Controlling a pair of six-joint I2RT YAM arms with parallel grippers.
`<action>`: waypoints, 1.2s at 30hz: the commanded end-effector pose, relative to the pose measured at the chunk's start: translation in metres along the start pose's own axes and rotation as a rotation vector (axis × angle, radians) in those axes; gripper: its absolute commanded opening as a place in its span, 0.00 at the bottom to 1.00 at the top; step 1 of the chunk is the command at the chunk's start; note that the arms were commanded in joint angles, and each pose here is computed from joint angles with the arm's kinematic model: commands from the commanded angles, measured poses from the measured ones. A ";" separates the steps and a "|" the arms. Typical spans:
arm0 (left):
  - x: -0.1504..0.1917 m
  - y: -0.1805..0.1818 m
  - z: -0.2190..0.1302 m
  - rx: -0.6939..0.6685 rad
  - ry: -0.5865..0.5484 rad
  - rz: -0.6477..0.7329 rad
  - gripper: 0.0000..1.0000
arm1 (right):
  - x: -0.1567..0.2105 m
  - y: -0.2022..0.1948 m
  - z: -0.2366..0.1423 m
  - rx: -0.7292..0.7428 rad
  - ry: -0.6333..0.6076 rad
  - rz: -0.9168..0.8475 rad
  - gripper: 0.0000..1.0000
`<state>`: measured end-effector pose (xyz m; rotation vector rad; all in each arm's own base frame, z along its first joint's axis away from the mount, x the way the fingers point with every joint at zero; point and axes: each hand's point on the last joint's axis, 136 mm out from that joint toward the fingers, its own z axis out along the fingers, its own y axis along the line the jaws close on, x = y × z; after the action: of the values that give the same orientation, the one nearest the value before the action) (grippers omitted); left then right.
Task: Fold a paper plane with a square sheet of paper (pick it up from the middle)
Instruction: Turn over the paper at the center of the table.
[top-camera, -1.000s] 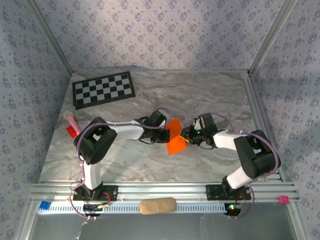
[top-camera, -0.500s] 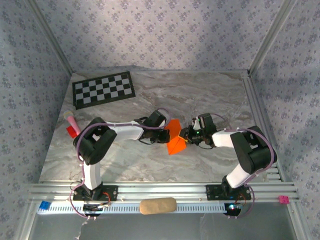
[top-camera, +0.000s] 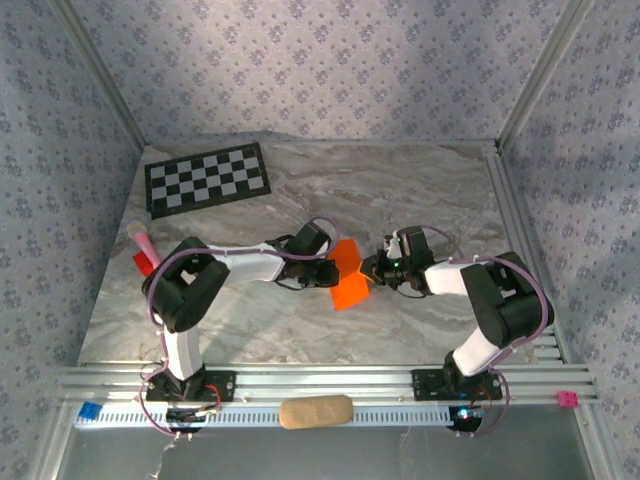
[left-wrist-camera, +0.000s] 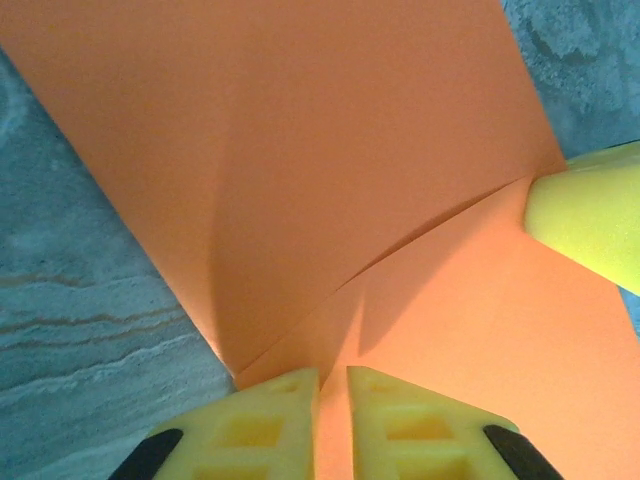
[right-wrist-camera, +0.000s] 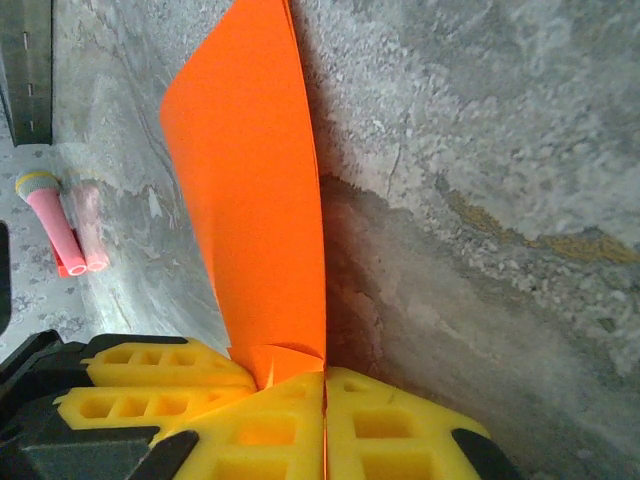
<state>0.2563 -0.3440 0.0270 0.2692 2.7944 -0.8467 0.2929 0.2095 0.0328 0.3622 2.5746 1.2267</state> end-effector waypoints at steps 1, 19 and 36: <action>-0.007 -0.008 -0.016 0.014 -0.051 0.009 0.18 | 0.000 -0.001 0.000 -0.011 0.005 -0.009 0.06; -0.041 0.012 -0.111 -0.083 -0.411 -0.019 0.21 | -0.024 0.016 -0.065 0.316 -0.112 -0.309 0.02; -0.032 0.076 -0.210 -0.110 -0.746 -0.179 0.66 | -0.055 0.032 -0.145 1.202 -0.257 -0.721 0.01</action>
<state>0.2737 -0.1783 0.1588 -0.2565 2.2106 -0.6480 0.3028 0.1248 0.1507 -0.1166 2.5369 -0.3085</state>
